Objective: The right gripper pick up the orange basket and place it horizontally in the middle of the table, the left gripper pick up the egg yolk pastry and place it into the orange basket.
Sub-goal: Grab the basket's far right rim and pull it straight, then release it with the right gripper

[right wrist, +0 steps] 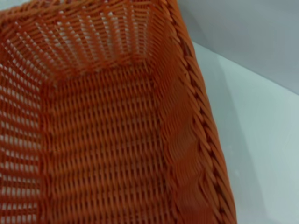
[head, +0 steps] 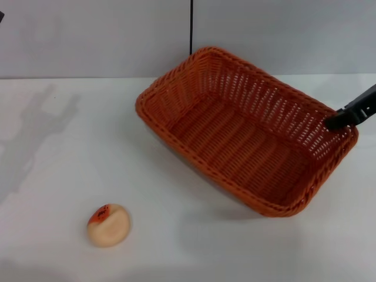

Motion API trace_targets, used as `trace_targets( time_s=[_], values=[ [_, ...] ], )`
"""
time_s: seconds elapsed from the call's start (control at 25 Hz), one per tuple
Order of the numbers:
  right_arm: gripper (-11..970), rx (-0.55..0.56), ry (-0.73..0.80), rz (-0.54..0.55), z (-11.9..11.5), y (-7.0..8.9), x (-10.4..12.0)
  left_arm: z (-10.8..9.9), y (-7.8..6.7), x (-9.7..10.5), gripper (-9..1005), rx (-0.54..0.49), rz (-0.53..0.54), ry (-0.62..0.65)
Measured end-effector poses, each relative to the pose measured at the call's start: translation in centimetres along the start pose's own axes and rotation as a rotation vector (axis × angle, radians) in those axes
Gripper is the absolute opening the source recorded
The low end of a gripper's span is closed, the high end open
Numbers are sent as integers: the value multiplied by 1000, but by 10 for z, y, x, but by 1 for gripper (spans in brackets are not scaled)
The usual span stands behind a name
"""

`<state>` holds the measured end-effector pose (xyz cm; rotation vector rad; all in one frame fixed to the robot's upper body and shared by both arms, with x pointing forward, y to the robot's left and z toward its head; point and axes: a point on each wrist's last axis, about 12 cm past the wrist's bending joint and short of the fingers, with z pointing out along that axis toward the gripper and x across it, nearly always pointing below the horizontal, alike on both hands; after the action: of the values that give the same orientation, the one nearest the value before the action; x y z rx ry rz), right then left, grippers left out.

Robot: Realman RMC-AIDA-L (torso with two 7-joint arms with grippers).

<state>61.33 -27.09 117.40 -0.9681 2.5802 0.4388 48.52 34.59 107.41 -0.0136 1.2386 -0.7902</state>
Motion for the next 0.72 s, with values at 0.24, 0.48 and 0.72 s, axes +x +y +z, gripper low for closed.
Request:
trace_targets(
  time_s=[0.24,0.48,0.72],
  values=[
    [187,-82,-104,6,-11,3,5,-2,-1,0,802,1,-3,-2],
    [181,-146,-167,10,-20,4,14,-3,-1,0,801,1,-3,-2],
    [173,-224,-252,12,-32,4,24,-3,-1,-1,801,2,-1,-2]
  ],
)
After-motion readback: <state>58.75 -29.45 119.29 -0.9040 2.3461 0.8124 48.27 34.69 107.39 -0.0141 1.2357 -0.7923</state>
